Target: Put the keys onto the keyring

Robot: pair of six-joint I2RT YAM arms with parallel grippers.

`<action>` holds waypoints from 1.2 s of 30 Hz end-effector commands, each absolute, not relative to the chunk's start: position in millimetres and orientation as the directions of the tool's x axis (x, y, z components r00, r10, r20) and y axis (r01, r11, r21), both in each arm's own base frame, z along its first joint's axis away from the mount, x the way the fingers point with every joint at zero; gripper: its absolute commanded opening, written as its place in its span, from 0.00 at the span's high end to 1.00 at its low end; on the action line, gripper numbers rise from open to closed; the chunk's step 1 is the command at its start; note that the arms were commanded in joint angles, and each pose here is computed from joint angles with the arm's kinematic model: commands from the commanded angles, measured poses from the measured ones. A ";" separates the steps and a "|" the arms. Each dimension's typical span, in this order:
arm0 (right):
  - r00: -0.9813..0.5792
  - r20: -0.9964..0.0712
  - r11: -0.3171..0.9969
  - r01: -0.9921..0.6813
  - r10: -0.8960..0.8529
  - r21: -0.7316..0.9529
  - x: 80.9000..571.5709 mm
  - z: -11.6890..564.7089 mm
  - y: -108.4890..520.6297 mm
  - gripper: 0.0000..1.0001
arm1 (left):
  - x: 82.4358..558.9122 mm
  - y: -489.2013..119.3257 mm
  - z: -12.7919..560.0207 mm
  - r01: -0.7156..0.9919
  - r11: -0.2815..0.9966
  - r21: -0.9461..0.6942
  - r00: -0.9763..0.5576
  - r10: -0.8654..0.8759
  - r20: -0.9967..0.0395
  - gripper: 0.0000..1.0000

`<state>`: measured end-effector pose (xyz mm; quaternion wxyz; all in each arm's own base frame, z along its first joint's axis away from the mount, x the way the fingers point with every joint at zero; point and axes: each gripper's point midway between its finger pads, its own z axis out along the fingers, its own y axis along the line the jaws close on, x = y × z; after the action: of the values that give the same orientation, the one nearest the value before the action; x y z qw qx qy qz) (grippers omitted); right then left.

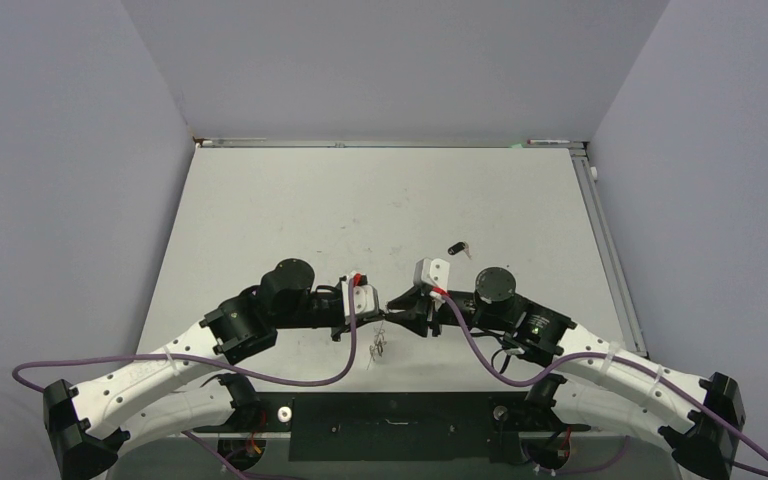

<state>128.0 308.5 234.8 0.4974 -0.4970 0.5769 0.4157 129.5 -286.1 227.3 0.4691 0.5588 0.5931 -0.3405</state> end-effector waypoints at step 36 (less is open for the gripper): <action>-0.031 -0.998 0.043 -0.999 -0.059 0.028 131.4 249.8 306.2 0.70 | 137.7 -292.1 254.9 0.968 0.165 0.189 0.142 0.261 -0.955 1.00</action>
<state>139.3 299.3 227.9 0.4779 -0.4790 0.5775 0.4567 136.0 -286.8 231.8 0.4842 0.5523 0.5920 -0.3317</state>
